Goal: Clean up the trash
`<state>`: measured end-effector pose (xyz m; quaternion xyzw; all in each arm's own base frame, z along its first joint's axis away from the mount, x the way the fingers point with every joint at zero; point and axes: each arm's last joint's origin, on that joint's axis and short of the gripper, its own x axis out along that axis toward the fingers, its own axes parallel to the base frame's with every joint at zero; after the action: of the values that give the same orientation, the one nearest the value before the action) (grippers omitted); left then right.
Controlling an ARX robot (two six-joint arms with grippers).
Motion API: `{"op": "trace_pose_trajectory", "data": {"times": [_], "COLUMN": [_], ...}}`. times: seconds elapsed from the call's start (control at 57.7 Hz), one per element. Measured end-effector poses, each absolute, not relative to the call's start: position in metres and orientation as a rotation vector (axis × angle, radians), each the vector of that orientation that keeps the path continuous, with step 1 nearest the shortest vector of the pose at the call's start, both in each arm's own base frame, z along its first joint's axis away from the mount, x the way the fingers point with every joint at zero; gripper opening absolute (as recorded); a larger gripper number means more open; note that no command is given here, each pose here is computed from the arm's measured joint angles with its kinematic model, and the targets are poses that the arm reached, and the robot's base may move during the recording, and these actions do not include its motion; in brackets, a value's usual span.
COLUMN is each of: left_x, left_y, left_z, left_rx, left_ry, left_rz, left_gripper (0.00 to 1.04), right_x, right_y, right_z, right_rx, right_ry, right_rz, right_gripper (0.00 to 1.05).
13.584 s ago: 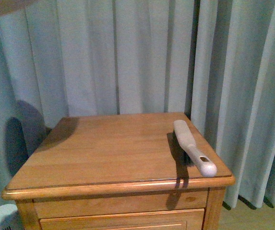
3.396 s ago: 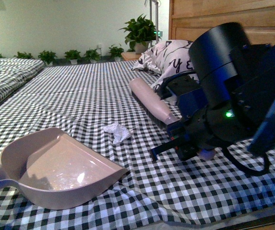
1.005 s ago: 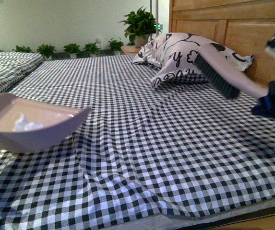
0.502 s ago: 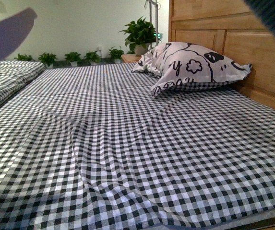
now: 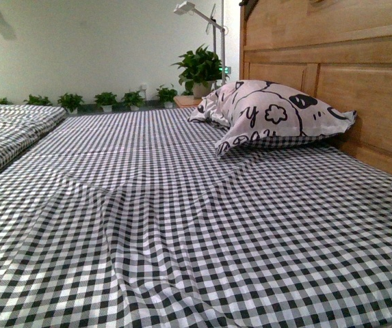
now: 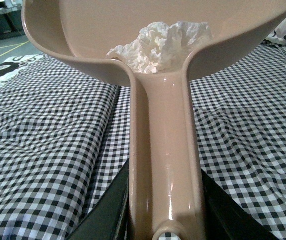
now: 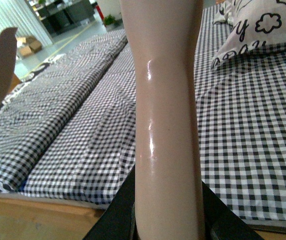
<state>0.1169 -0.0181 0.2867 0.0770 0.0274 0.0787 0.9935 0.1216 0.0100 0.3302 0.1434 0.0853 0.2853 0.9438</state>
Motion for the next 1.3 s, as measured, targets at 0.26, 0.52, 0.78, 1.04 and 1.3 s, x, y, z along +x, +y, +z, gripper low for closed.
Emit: {"op": "trace_pose_trajectory", "data": {"times": [0.26,0.52,0.78,1.04,1.3], "left_x": [0.097,0.098,0.098,0.098,0.098], "left_y": [-0.044,-0.047,-0.047,-0.047,-0.047], "left_z": [0.289,0.285,0.285,0.285,0.285], "left_rx": [0.071,0.048,0.048,0.048,0.047], "left_ry": [-0.042,-0.04,-0.04,-0.04,-0.04], "left_rz": [0.151,0.138,0.14,0.14,0.14], "left_gripper": [0.27,0.27,0.27,0.27,0.27], "right_x": [0.097,0.099,0.099,0.099,0.099], "right_y": [0.005,0.0,0.0,0.0,0.0], "right_z": [0.336,0.333,0.333,0.333,0.333], "right_rx": [0.391,0.415,0.417,0.419,0.419], "right_ry": [0.098,0.108,0.109,0.109,0.109], "right_rz": [0.465,0.397,0.393,0.395,0.395], "right_gripper": [0.18,0.18,0.18,0.18,0.18]}}
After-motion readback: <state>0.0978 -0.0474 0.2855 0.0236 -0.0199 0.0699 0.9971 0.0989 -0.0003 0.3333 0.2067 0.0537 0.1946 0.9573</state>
